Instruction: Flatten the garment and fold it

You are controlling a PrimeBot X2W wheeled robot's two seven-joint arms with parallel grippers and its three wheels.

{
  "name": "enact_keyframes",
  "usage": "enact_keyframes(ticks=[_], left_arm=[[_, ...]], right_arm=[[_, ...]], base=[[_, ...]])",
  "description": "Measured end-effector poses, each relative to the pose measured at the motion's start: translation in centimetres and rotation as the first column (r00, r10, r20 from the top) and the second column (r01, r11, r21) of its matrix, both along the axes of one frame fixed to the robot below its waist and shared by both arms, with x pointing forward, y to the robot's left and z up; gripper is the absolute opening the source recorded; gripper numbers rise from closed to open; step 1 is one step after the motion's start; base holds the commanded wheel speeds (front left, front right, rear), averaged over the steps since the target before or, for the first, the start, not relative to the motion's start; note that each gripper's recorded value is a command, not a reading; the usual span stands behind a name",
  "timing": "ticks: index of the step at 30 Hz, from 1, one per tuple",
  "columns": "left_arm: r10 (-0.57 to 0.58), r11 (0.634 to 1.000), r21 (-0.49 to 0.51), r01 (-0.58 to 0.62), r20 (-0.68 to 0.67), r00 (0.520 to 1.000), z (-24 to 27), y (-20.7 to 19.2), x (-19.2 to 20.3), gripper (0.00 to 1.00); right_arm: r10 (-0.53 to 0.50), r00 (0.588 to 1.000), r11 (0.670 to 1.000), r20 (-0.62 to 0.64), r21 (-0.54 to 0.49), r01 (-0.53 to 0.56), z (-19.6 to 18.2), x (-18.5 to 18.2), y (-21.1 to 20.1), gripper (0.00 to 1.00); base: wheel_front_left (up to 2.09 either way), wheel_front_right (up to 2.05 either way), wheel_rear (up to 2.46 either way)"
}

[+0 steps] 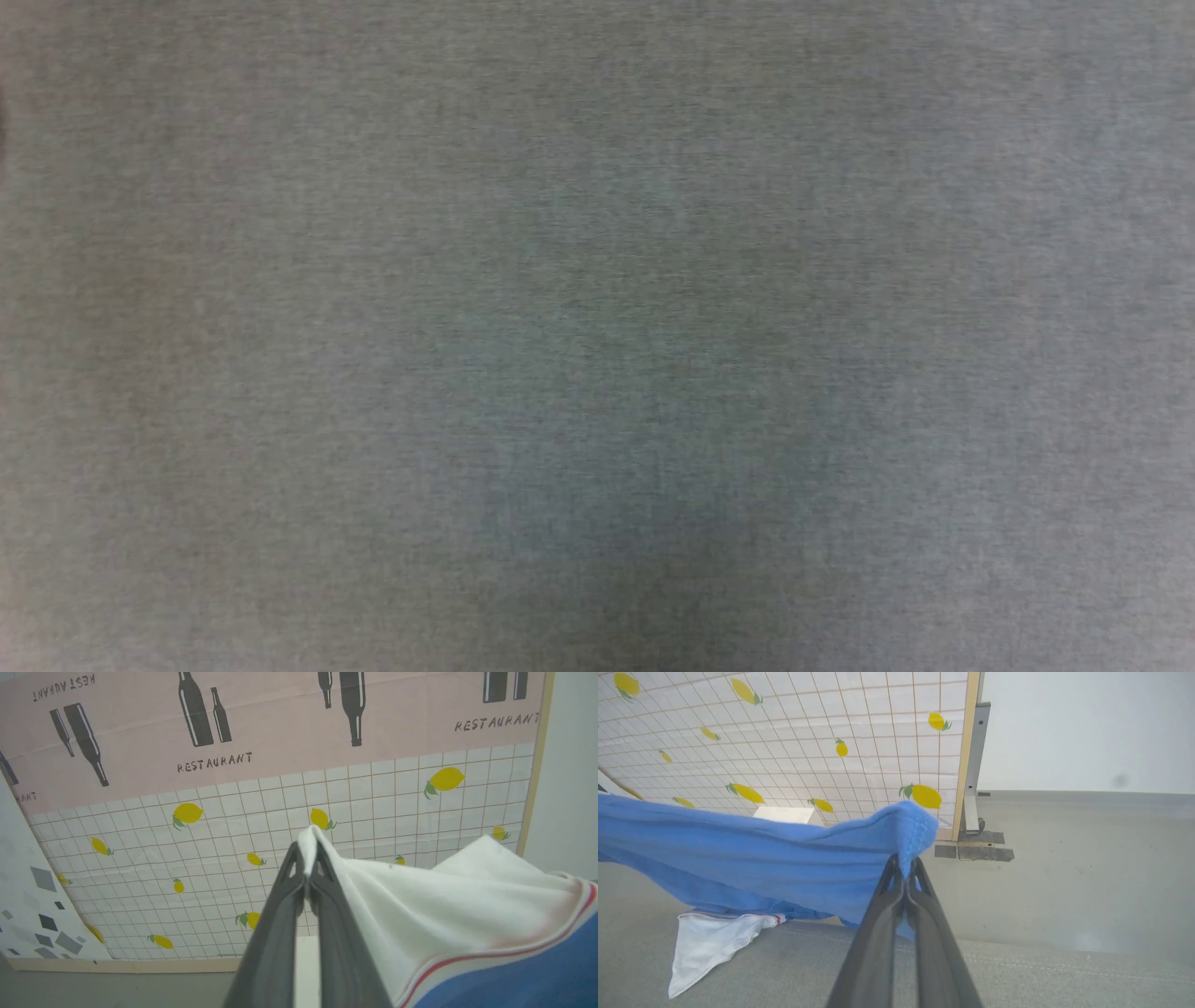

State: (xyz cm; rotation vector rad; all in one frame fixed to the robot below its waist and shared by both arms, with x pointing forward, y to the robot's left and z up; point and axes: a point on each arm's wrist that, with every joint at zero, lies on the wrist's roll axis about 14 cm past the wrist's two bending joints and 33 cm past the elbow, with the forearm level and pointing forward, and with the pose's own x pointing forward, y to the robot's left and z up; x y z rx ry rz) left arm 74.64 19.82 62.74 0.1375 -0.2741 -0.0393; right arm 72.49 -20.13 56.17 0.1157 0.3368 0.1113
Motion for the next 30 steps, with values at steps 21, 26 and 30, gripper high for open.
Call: enact_keyframes(ticks=[21,26,30], left_arm=[[-0.103,0.977,-0.214,0.023,-0.374,0.922,-16.7,0.3,-17.9,0.0],[-0.129,0.943,-0.331,-0.038,-0.465,0.876,-20.3,-0.7,-26.6,0.0],[-0.155,0.904,-0.417,-0.09,-0.517,0.842,-21.7,-1.6,-32.1,0.0]], right_arm=[[0.135,0.955,0.975,-0.264,0.205,-0.081,-13.4,-17.4,3.2,0.0],[0.121,0.941,0.969,-0.315,0.243,-0.043,-15.1,-23.9,2.9,0.0],[0.097,0.94,0.966,-0.326,0.259,-0.011,-15.5,-27.7,2.5,0.0]], base=[[0.0,0.0,0.0],[0.0,0.0,0.0],[0.0,0.0,0.0]])
